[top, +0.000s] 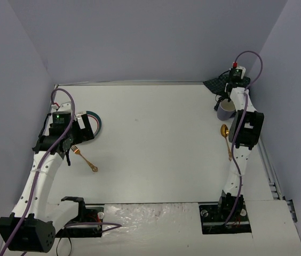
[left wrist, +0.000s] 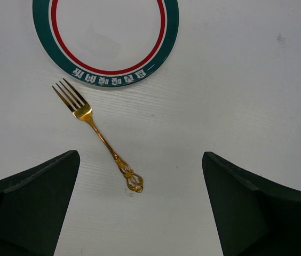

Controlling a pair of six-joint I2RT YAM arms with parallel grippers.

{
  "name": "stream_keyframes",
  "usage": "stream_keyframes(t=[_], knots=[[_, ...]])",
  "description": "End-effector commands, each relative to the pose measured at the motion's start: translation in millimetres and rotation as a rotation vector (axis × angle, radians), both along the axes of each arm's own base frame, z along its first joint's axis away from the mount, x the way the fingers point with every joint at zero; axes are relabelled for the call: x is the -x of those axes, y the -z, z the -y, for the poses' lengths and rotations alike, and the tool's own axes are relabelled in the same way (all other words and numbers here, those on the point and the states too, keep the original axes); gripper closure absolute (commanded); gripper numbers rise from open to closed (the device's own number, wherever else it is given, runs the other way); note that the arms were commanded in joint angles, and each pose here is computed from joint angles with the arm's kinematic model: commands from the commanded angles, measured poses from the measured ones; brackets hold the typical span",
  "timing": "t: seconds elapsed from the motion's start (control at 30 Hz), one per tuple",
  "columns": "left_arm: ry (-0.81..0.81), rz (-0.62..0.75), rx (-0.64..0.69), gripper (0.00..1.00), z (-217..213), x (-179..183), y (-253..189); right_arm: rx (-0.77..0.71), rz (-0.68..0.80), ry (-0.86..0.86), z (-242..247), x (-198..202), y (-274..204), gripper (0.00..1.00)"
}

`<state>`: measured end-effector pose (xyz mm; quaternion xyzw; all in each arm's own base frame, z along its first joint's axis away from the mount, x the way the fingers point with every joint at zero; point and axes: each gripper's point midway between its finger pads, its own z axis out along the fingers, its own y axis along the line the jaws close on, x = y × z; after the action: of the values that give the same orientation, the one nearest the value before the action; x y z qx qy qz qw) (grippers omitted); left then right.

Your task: Set the dinner table for one person

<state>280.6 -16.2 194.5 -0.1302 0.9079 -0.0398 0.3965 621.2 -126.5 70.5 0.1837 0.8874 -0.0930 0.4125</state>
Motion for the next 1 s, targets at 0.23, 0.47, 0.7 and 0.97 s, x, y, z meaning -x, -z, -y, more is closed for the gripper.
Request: stream_keyframes(t=[0.23,0.47,0.7,0.97], knots=[[-0.019,0.059,0.015,0.03,-1,-7,-14,0.166,0.312,-0.253,-67,-24,-153,1.0],[-0.022,0.075,0.017,0.03,-2,-6,-17,0.218,0.53,-0.547,-185,-4,-265,1.0],[-0.023,0.094,0.02,0.03,-1,-5,-21,0.172,0.583,-0.854,-304,77,-296,1.0],[-0.004,0.136,0.109,0.03,12,8,-29,-0.018,0.378,-1.172,-405,244,-187,0.87]])
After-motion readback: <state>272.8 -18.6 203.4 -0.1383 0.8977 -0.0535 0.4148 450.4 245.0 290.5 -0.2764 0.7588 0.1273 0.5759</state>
